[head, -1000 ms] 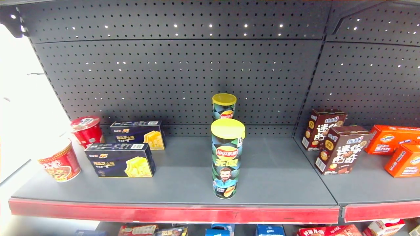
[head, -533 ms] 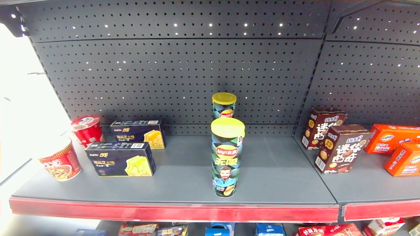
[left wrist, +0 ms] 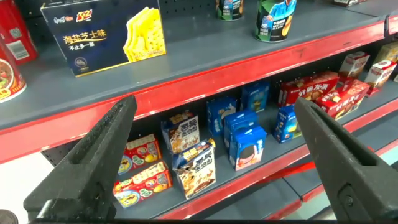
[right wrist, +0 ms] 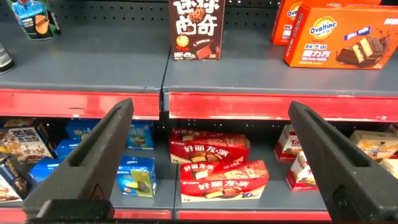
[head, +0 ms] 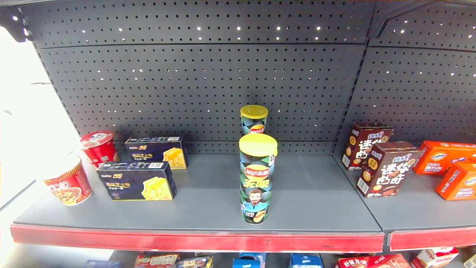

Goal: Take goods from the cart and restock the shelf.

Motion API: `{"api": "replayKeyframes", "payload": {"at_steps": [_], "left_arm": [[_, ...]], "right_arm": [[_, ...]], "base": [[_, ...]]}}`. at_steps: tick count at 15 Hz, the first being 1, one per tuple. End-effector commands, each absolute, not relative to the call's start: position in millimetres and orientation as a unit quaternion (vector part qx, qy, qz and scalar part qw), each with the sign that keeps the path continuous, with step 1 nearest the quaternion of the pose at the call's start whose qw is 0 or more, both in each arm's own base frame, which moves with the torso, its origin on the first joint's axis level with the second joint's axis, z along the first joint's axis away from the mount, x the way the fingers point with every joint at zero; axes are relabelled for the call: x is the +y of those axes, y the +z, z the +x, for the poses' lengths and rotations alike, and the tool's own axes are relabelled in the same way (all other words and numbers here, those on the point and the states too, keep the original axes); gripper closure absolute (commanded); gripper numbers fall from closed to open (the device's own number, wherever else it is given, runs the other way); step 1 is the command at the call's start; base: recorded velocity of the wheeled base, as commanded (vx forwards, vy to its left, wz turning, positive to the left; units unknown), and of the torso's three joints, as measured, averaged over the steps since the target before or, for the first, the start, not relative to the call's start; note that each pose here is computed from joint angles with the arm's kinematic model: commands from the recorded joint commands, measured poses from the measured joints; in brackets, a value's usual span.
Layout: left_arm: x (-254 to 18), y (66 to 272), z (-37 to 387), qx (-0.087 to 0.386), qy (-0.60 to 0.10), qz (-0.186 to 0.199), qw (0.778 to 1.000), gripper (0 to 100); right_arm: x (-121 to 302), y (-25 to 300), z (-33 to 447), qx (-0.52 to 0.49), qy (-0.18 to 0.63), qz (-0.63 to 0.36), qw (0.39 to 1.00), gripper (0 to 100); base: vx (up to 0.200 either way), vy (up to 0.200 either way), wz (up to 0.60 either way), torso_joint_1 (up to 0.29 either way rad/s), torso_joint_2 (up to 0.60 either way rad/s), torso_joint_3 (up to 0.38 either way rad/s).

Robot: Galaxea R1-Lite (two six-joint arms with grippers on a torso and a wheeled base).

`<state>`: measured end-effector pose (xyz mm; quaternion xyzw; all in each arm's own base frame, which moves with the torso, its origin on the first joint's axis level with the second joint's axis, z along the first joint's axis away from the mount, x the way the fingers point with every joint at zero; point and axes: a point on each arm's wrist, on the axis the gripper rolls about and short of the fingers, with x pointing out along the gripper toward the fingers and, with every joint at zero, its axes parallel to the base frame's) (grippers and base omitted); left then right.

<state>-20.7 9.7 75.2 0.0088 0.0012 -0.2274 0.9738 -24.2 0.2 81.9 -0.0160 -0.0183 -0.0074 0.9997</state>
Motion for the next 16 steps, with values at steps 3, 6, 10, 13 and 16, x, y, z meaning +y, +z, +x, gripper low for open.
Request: {"api": "replayKeyframes", "payload": {"at_steps": [3,6,10,13,16], "left_arm": [[9.7,75.5,-20.9,0.0,-0.228,0.009,0.974,0],[9.7,75.5,-20.9,0.0,-0.228,0.01,0.974,0],[9.7,75.5,-20.9,0.0,-0.228,0.01,0.974,0],[9.7,75.5,-20.9,0.0,-0.228,0.009,0.974,0],[9.7,75.5,-20.9,0.0,-0.228,0.01,0.974,0]], "right_arm": [[0.2,81.8,-24.0,-0.018,-0.007,-0.016,1.0,0],[0.2,82.2,-24.2,-0.018,-0.007,-0.016,1.0,0],[0.2,81.8,-24.0,-0.018,-0.007,-0.015,1.0,0],[0.2,82.2,-24.2,-0.018,-0.006,-0.015,1.0,0],[0.2,81.8,-24.0,-0.018,-0.007,-0.012,1.0,0]], "base": [[0.0,0.0,0.0,0.0,0.0,0.0],[0.0,0.0,0.0,0.0,0.0,0.0],[0.0,0.0,0.0,0.0,0.0,0.0],[0.0,0.0,0.0,0.0,0.0,0.0],[0.0,0.0,0.0,0.0,0.0,0.0]]}}
